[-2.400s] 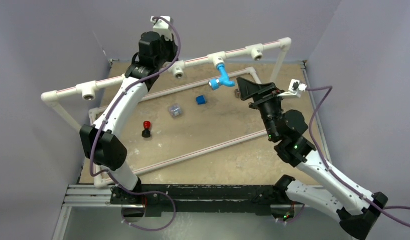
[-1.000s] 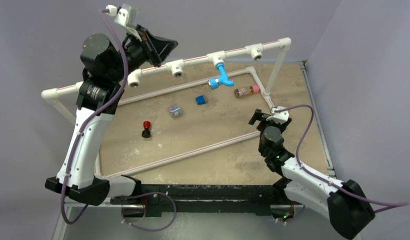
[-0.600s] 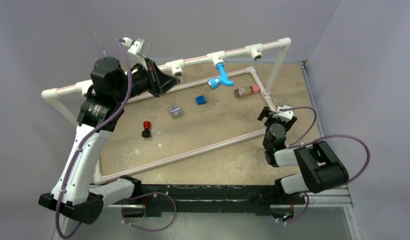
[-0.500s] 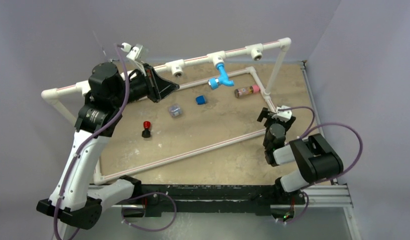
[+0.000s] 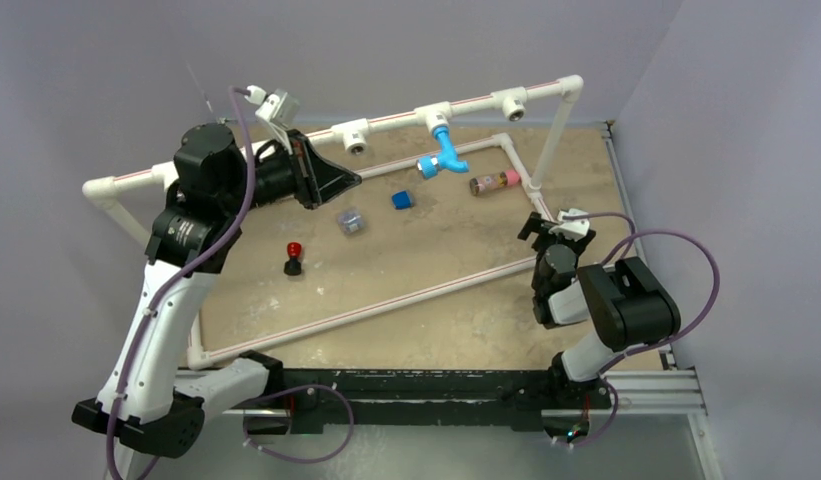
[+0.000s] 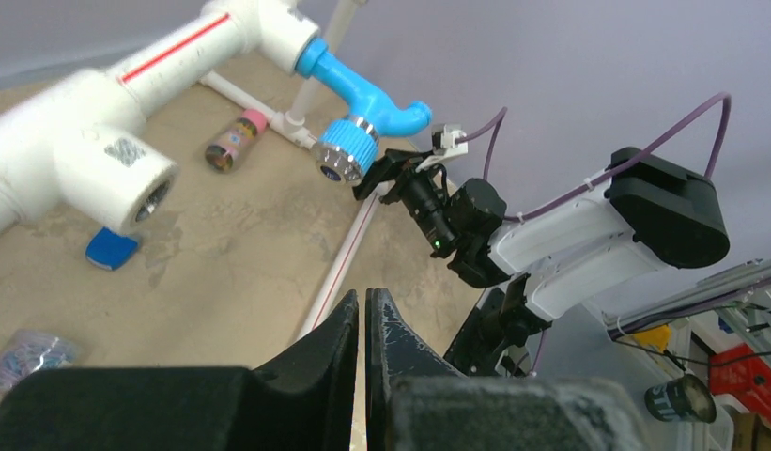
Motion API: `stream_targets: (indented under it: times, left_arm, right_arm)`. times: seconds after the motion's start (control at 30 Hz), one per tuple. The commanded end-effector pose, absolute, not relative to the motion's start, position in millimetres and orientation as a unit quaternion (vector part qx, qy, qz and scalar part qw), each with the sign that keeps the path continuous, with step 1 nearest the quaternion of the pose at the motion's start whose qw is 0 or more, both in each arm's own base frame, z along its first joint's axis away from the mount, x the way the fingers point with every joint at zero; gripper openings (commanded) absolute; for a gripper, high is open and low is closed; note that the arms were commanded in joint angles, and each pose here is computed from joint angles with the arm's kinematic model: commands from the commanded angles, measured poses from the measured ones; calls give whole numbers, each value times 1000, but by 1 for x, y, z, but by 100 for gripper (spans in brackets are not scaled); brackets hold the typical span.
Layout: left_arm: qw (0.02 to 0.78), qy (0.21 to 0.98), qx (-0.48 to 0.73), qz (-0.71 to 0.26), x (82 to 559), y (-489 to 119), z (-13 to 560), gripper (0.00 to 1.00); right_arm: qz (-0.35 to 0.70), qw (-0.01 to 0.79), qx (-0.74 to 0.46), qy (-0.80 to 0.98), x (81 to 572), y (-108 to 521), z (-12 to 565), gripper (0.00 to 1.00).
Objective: Install the water faucets
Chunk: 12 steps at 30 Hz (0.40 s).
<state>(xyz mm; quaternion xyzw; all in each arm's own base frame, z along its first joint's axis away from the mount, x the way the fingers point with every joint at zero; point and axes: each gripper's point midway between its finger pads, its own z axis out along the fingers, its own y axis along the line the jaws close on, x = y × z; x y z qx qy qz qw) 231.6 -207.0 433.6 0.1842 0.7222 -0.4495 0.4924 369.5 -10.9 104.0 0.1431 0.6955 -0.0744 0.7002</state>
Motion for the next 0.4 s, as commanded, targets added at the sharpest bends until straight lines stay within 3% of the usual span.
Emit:
stream_targets:
  times: [0.0,0.37]
  left_arm:
    - [533,688,206,-447,227,-206,474,5]
    - [593,640,216,-439,242,-208,539,8]
  right_arm:
    - [-37,784,158,599,378,-8,170,99]
    - [-30,778,156,608,381,-6,166,99]
